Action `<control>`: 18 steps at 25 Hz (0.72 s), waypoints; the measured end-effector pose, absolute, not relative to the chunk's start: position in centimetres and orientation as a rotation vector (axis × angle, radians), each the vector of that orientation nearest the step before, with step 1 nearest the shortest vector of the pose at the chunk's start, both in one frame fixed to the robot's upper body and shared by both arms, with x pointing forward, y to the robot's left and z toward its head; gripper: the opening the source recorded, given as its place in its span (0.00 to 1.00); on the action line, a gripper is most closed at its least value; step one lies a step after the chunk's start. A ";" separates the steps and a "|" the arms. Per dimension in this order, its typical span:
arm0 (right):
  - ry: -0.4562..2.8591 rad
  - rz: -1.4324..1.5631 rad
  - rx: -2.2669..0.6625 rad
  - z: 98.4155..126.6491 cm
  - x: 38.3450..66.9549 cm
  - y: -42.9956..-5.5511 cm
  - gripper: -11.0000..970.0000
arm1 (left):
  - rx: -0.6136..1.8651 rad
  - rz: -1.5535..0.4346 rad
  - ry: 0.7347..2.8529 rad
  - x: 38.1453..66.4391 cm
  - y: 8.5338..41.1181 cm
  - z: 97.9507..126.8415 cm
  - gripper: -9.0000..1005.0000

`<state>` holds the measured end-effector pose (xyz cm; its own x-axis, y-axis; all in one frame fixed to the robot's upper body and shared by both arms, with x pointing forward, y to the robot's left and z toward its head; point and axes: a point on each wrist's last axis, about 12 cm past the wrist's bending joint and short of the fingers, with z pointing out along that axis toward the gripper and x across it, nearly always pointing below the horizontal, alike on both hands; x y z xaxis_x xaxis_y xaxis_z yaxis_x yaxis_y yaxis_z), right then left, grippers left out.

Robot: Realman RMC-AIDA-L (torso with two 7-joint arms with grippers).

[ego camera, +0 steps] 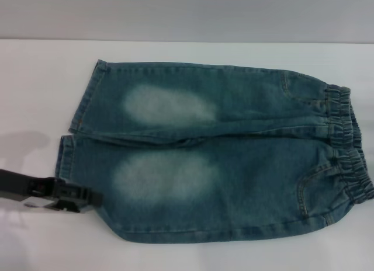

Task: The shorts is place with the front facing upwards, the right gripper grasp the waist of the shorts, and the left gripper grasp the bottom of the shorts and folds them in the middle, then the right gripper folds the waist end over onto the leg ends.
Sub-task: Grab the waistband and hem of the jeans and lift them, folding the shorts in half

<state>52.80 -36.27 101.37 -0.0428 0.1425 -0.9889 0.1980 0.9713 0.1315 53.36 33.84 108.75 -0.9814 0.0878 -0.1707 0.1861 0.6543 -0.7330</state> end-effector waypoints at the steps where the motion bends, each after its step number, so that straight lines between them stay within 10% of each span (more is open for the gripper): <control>1: 1.620 -0.045 0.264 101.4 52.8 -36.3 0.78 | 0.228 -1.237 2.747 53.4 33.8 108.7 0.83; 18: 1.627 -0.040 0.264 101.2 52.6 -36.1 0.78 | 0.270 -1.257 2.686 54.0 32.7 108.8 0.83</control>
<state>52.60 -36.15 101.17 -0.0505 0.1460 -0.9880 0.1947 0.9717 0.1336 54.01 32.67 108.83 -0.9703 0.0936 -0.2230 0.2311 0.6299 -0.7415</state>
